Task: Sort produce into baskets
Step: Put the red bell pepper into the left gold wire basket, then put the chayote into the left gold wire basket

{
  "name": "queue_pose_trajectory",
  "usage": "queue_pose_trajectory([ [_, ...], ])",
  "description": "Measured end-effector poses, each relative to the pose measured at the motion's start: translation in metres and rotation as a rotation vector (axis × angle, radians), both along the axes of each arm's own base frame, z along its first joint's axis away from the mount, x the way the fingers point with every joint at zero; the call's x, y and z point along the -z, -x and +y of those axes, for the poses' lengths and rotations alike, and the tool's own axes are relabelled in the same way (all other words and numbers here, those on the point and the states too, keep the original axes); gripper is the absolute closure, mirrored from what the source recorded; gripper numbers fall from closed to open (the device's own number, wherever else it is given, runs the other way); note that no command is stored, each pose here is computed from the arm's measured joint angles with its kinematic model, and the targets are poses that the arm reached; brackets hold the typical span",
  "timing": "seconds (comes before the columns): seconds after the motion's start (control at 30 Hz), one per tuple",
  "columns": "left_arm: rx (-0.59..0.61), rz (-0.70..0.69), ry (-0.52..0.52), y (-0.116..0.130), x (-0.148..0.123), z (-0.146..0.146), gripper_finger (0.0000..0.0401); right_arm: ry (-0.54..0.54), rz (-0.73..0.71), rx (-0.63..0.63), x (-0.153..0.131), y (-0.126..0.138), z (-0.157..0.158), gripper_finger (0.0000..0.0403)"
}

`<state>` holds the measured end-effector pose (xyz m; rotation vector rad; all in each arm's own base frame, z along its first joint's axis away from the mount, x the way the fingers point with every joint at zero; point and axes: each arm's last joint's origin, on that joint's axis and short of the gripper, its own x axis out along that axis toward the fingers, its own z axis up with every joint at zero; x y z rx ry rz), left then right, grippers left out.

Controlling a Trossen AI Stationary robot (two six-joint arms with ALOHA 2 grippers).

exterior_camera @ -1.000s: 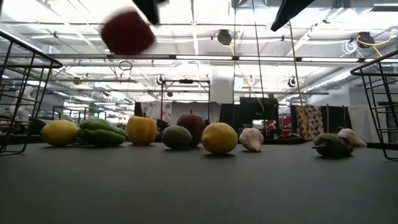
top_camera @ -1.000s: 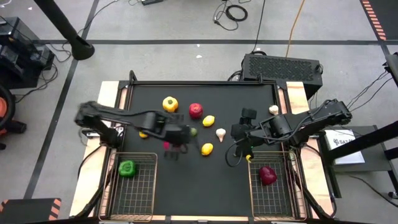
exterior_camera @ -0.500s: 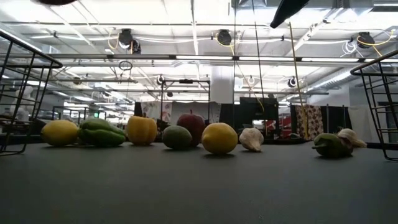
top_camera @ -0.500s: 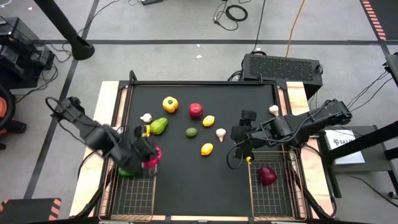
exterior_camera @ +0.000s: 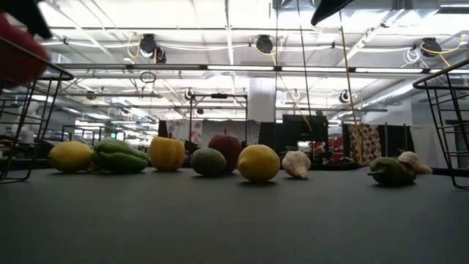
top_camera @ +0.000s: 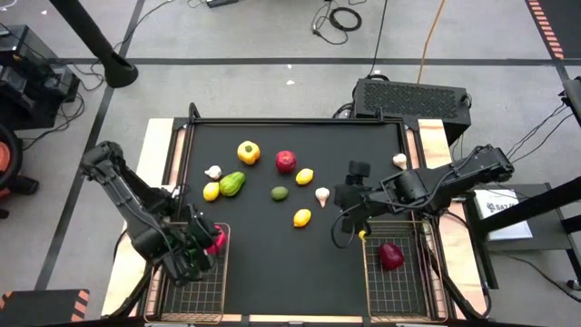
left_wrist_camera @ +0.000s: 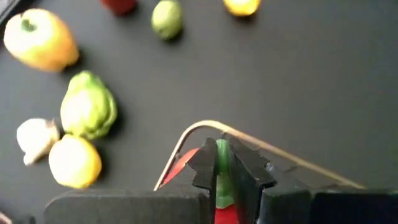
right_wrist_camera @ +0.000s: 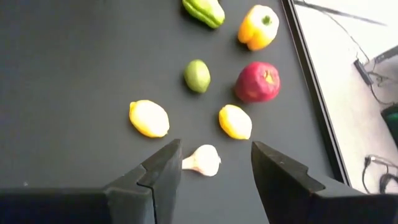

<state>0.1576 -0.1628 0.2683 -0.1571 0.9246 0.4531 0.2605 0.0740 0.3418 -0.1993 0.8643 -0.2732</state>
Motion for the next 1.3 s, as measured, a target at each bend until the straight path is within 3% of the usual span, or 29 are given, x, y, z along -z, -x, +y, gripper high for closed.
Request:
queue_pose_trajectory([
  [0.2,-0.006,-0.005,0.011,0.004,0.026,-0.001,0.0368,0.013,-0.012,-0.022,-0.001,-0.002,0.000,0.0220],
  [0.5,-0.005,-0.006,0.028,0.004,0.037,-0.001,0.0365,0.016,-0.031,-0.032,-0.003,-0.004,0.000,0.0220],
  [0.87,0.013,0.015,0.037,0.004,0.036,-0.002,0.0287,0.017,-0.037,-0.035,-0.003,-0.004,0.001,0.0220],
  [0.97,0.080,0.066,0.001,0.004,0.019,-0.001,0.0278,0.017,-0.037,-0.035,-0.003,-0.004,0.001,0.0220],
  [1.07,0.113,0.075,-0.058,0.004,-0.015,0.006,0.0276,0.017,-0.038,-0.036,-0.003,-0.004,0.001,0.0220],
  [1.3,0.042,-0.168,-0.379,-0.007,-0.102,0.049,0.0276,0.029,-0.036,-0.051,-0.003,-0.005,0.001,0.0220],
])
